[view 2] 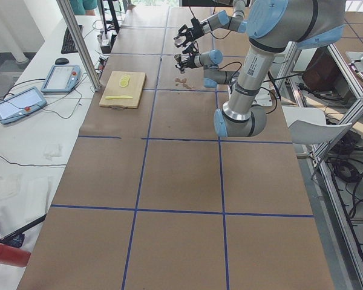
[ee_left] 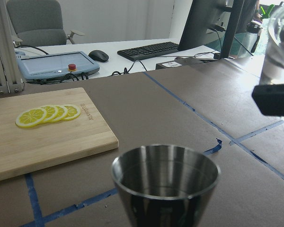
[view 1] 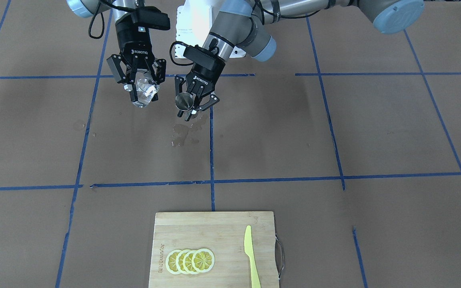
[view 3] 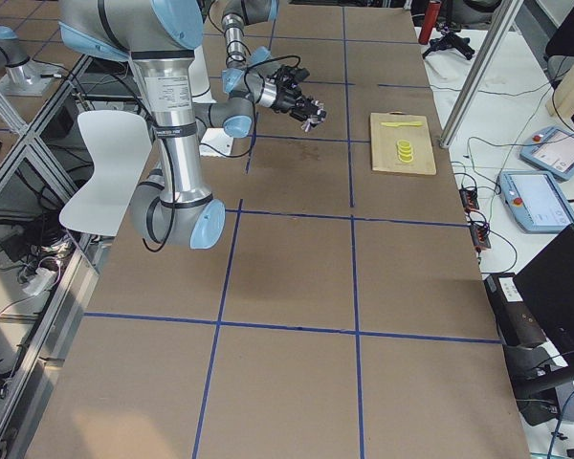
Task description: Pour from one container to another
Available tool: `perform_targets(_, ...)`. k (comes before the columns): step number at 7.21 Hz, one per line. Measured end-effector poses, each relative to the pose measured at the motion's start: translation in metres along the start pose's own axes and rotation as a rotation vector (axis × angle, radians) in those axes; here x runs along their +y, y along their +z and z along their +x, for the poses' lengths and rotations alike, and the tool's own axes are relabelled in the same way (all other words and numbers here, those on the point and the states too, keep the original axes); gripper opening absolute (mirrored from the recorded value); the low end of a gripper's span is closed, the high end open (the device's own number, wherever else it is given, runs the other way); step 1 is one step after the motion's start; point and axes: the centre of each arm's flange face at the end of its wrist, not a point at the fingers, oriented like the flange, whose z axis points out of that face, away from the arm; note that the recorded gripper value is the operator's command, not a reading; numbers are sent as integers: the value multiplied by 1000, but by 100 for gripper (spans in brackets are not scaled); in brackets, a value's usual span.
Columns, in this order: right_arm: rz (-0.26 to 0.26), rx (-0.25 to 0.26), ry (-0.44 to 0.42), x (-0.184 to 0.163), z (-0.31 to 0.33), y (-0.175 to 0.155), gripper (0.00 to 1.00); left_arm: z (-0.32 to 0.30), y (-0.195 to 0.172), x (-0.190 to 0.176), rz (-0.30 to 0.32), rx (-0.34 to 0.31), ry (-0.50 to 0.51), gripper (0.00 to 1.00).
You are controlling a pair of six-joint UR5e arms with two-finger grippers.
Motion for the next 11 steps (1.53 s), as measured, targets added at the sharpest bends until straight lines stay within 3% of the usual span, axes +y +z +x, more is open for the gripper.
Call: perform_targets(11,20,-4,-89,-16,-5,-2,0,12,6,1,-5,5,-6,0)
